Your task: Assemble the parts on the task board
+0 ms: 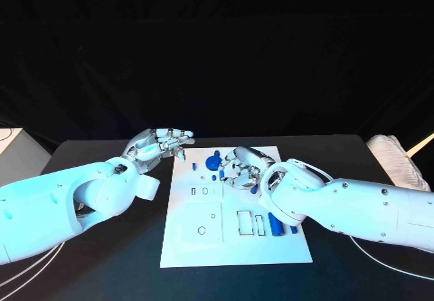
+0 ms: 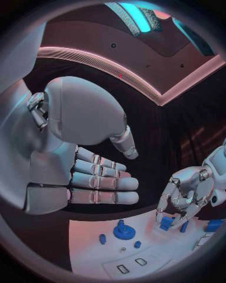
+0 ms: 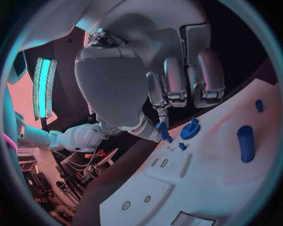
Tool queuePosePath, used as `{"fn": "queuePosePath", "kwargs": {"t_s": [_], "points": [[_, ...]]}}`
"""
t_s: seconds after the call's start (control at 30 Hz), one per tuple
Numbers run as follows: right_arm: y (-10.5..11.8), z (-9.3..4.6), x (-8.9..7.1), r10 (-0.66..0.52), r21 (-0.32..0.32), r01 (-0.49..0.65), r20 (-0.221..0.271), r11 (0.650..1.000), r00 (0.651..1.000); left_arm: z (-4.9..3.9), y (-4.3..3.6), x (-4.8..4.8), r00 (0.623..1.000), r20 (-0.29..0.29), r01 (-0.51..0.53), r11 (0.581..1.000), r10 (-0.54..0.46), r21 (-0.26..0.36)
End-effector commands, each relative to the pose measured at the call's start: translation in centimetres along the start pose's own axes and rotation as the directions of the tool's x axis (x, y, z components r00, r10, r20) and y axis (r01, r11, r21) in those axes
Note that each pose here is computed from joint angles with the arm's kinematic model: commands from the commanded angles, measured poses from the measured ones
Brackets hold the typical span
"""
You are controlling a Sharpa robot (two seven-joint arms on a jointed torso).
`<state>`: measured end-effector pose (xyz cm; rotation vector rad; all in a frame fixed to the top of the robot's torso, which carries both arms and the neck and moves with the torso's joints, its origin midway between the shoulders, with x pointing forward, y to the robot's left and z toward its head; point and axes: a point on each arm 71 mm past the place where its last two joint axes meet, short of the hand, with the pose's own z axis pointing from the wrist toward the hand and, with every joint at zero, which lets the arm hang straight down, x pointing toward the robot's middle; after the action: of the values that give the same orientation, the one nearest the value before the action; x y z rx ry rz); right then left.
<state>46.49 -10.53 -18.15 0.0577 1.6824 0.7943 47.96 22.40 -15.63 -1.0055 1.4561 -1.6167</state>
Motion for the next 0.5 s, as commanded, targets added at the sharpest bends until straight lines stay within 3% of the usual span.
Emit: {"fn": "queuePosePath", "kwargs": {"t_s": [0.03,0.13,0.5], "points": [[0.1,0.2,0.7,-0.065,0.009,0.065,0.008,0.998,0.998,0.04,0.10,0.19,1.000,-0.008,-0.015,1.000,0.014,-0.017],[0.6,0.5,1.9,-0.068,0.001,0.068,-0.010,0.998,0.998,0.02,0.17,0.25,1.000,-0.014,-0.020,0.999,0.019,-0.028],[1.2,1.3,3.5,-0.090,0.008,0.090,-0.018,0.996,0.996,0.02,0.21,0.36,1.000,-0.022,-0.023,0.999,0.022,-0.034]]}}
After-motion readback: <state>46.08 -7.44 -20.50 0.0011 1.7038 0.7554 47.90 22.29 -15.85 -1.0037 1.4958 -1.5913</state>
